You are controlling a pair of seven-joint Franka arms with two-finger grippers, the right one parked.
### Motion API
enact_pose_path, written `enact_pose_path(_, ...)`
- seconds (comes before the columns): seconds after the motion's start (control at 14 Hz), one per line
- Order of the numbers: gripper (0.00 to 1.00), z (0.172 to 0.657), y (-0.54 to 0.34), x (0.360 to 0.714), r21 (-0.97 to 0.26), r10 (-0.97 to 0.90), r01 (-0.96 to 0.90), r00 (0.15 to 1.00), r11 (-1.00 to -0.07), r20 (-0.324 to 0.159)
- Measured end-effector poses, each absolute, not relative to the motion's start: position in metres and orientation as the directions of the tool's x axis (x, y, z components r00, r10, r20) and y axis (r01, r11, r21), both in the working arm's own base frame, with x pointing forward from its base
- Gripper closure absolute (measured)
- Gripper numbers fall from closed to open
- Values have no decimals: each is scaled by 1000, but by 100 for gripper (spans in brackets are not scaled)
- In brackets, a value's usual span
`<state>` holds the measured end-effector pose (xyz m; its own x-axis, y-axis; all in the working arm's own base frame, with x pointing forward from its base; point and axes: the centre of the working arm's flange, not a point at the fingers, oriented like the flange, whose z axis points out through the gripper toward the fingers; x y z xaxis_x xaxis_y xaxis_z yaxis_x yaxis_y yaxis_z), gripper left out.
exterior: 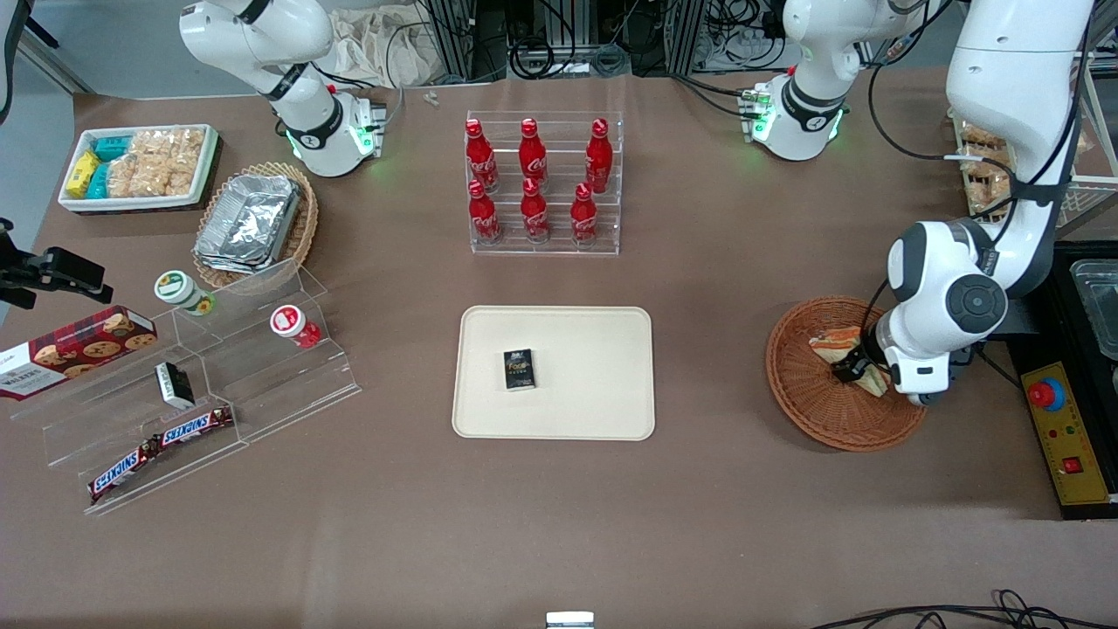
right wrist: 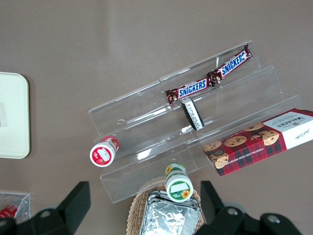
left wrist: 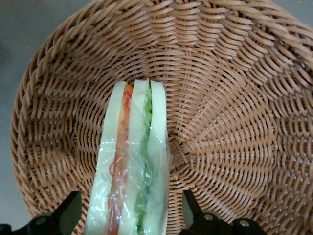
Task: Place sandwich from basket to tray
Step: 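Lift the sandwich out of the basket with the left gripper, then carry the sandwich over the cream tray with the left gripper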
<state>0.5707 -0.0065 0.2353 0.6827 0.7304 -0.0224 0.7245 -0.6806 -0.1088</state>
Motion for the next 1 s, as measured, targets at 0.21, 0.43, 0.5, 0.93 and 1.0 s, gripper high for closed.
enact_pose_path(0.21, 37, 241, -6, 575, -99, 743, 739, 669, -667, -11)
enact_pose_path(0.43, 61, 258, -9, 583, -116, 742, 735, 670, -668, -19)
enact_pose_path(0.5, 65, 272, -16, 588, -139, 736, 726, 676, -674, -35)
enact_pose_path(0.93, 82, 418, -157, 615, -102, 558, 550, 827, -829, -72)
enact_pose_path(1.0, 82, 437, -191, 612, -66, 505, 501, 860, -863, -69)
